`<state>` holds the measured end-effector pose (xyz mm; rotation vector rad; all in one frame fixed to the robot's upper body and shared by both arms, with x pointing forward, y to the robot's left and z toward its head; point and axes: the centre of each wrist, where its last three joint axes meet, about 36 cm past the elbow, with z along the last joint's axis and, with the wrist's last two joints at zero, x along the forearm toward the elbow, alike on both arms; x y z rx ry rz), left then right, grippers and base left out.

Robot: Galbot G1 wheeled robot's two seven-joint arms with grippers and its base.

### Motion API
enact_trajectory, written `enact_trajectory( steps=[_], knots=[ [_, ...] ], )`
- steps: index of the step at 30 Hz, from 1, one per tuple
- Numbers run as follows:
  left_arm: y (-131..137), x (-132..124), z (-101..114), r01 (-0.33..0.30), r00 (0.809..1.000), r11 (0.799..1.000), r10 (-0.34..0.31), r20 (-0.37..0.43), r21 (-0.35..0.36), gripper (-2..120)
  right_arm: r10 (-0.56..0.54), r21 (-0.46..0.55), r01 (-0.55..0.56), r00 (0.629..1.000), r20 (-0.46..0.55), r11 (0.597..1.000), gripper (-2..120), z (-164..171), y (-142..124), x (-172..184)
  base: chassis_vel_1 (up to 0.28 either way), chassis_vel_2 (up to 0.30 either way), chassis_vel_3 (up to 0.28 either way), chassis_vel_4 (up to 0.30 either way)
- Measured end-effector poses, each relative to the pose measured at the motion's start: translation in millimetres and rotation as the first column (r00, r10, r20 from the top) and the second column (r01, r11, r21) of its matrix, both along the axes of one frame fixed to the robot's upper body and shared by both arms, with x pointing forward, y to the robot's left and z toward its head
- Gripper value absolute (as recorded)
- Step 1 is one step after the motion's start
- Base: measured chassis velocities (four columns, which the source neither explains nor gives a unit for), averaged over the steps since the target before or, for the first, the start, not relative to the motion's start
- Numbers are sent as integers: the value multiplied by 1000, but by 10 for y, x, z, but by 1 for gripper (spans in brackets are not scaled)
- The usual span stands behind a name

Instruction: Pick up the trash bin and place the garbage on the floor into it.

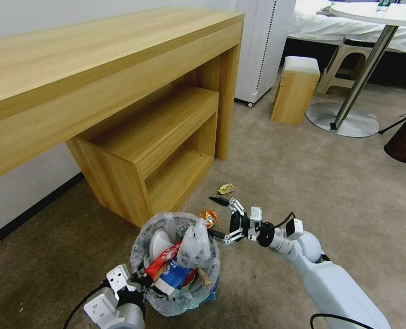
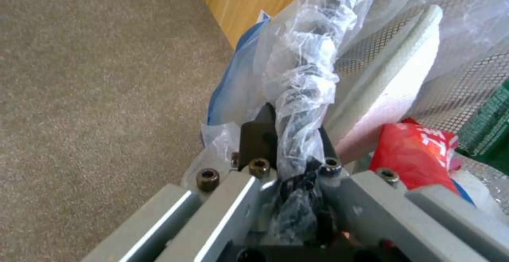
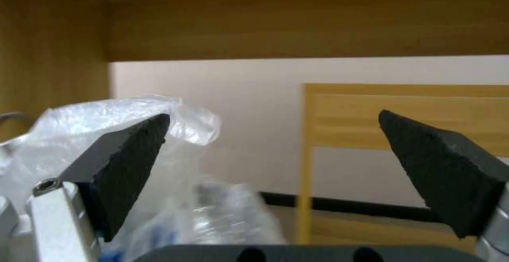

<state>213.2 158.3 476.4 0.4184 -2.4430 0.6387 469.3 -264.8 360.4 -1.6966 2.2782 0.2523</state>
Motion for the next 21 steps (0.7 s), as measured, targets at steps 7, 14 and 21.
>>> enact_trajectory(
  steps=[7,14,21],
  knots=[
    [-19,-22,-3,4,1000,1000,-4,1,-1,1,-158,23,159,987,-33,987,100,21,30,22,0,0,0,0],
    [-102,-62,-8,25,1000,1000,-25,7,-10,1,-280,-14,282,945,-166,959,100,-263,587,15,0,0,0,0],
    [-43,-87,13,11,1000,1000,-11,14,2,1,-192,-3,195,965,-177,981,100,-294,974,3,0,0,0,0]
  ],
)
